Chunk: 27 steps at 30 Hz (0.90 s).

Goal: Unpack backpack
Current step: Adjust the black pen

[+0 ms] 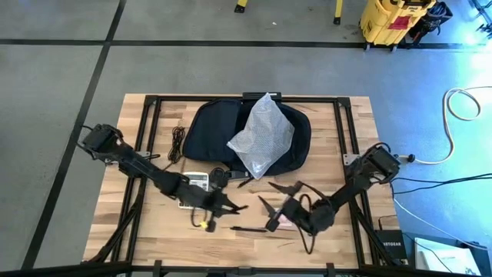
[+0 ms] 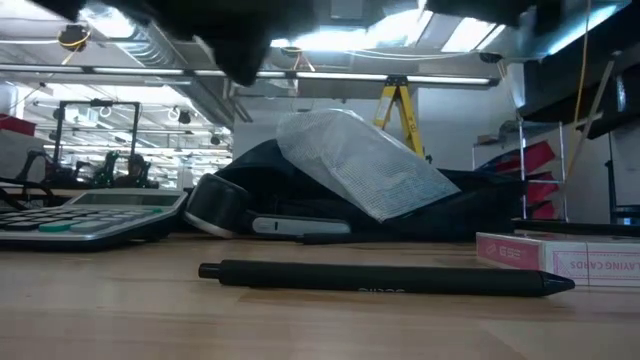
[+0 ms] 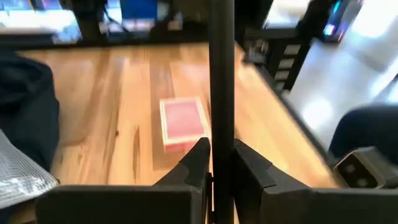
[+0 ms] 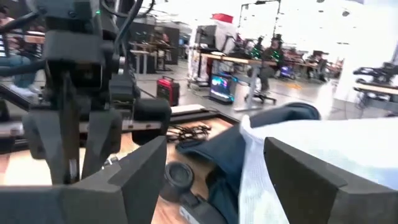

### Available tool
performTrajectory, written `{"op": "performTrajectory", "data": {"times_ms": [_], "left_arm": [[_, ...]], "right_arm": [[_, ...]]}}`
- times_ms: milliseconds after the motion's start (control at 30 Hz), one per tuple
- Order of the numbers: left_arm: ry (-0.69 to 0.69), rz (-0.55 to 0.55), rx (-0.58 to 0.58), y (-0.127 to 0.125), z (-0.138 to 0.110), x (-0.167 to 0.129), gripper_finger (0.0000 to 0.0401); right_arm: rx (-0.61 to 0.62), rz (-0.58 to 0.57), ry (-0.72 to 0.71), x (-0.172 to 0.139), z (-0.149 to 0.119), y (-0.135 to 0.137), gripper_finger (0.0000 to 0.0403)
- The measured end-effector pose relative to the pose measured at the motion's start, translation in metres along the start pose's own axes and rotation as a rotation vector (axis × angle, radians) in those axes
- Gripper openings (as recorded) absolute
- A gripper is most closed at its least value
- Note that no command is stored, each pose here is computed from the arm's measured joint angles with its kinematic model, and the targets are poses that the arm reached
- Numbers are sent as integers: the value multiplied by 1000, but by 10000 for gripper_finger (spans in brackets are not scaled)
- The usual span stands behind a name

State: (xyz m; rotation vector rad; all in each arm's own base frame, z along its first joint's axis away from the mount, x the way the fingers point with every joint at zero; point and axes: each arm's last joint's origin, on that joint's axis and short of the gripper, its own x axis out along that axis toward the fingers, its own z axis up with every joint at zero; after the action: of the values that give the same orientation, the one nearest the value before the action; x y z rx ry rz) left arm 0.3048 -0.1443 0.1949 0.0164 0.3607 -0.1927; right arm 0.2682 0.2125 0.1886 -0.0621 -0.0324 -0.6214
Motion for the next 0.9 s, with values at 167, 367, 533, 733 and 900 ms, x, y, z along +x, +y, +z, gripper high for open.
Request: {"op": "performTrajectory", "data": {"times_ms": [167,367,533,733,900], "left_arm": [[188,13,-4,-3,-9,31,24],[312,-11,-107,-12,-17,58,24],[381,-1,-170,-19,-13,67,24],[541,-6,-114,-24,-19,84,24],[591,-14,-59,-26,-18,94,24]], "right_arm": [[1,-48,28,-20,6,0,252],[-10,-76,49,-34,6,1,252],[-10,-81,51,-35,6,1,252],[-7,-83,51,-35,6,1,252],[-1,-84,51,-35,7,1,252]]}}
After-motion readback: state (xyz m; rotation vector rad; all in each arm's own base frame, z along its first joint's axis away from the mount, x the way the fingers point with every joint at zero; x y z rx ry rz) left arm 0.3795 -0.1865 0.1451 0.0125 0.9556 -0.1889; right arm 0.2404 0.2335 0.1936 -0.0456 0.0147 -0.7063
